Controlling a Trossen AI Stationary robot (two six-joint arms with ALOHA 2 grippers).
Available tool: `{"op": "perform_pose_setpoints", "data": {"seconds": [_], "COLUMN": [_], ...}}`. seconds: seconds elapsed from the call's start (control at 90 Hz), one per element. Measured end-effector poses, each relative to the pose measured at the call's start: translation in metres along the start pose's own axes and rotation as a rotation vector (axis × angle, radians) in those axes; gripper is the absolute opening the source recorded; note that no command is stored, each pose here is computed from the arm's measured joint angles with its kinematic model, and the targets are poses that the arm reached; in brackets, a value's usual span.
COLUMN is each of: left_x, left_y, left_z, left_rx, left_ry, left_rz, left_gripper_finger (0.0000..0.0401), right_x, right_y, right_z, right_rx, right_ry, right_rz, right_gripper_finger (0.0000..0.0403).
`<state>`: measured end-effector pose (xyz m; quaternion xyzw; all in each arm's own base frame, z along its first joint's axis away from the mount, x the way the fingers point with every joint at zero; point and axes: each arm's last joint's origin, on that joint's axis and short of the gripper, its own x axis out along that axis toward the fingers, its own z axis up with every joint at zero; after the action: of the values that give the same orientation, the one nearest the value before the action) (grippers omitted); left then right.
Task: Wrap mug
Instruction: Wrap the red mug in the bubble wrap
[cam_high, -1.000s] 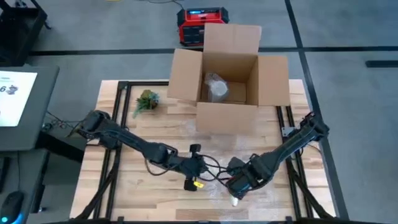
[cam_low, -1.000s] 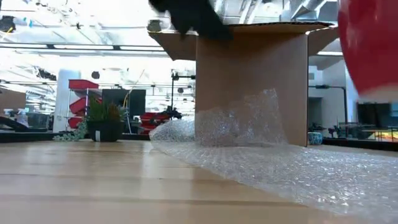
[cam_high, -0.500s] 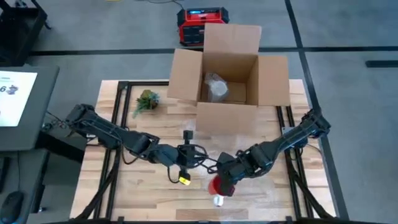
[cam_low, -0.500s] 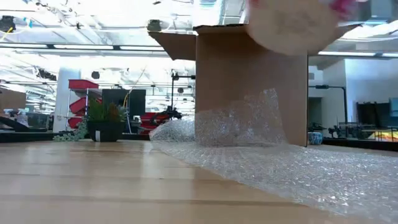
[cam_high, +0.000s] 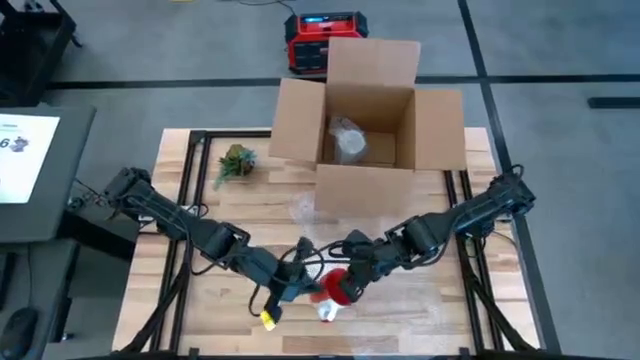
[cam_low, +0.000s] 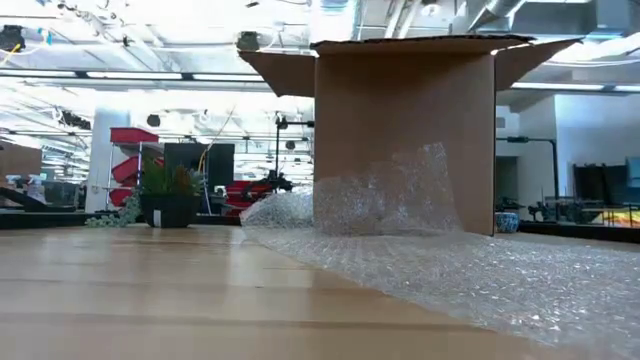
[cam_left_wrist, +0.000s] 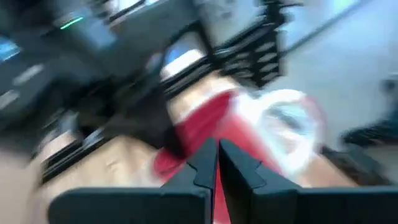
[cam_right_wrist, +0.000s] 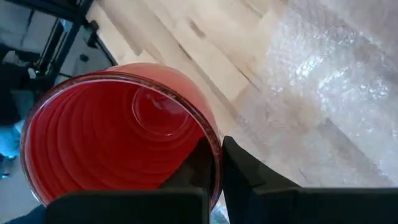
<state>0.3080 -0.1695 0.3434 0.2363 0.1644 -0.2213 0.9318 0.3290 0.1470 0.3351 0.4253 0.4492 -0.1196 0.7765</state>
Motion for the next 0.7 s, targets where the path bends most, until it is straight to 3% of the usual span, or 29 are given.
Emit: {"op": "perform_pose_setpoints", "data": {"seconds": [0.144,0.333,0.433,0.578,0.7], "left_x": [-0.001,-0.001,-0.002,-0.005,-0.005], "left_y": [-0.007,-0.007,-0.009,-0.008,-0.007], "left_z": [0.003,0.007,0.004,-0.004,-0.007], "left_rx": [0.054,0.065,0.098,0.14,0.189], "left_ry": [-0.051,-0.088,-0.042,0.101,0.16], "left_rz": [-0.106,-0.105,-0.094,0.017,0.082], "left_gripper_finger": [0.0,0.0,0.0,0.0,0.0], "right_x": [0.001,0.004,0.007,0.008,0.006], "right_y": [-0.003,-0.005,-0.001,0.005,0.005], "right_z": [0.011,0.022,0.027,0.026,0.021], "right_rx": [0.08,0.12,0.119,0.093,0.094], "right_ry": [0.02,0.078,0.066,0.08,0.106], "right_rz": [0.02,0.048,0.097,0.167,0.146], "right_gripper_finger": [0.0003,0.0002,0.0002,0.0002,0.0002]}}
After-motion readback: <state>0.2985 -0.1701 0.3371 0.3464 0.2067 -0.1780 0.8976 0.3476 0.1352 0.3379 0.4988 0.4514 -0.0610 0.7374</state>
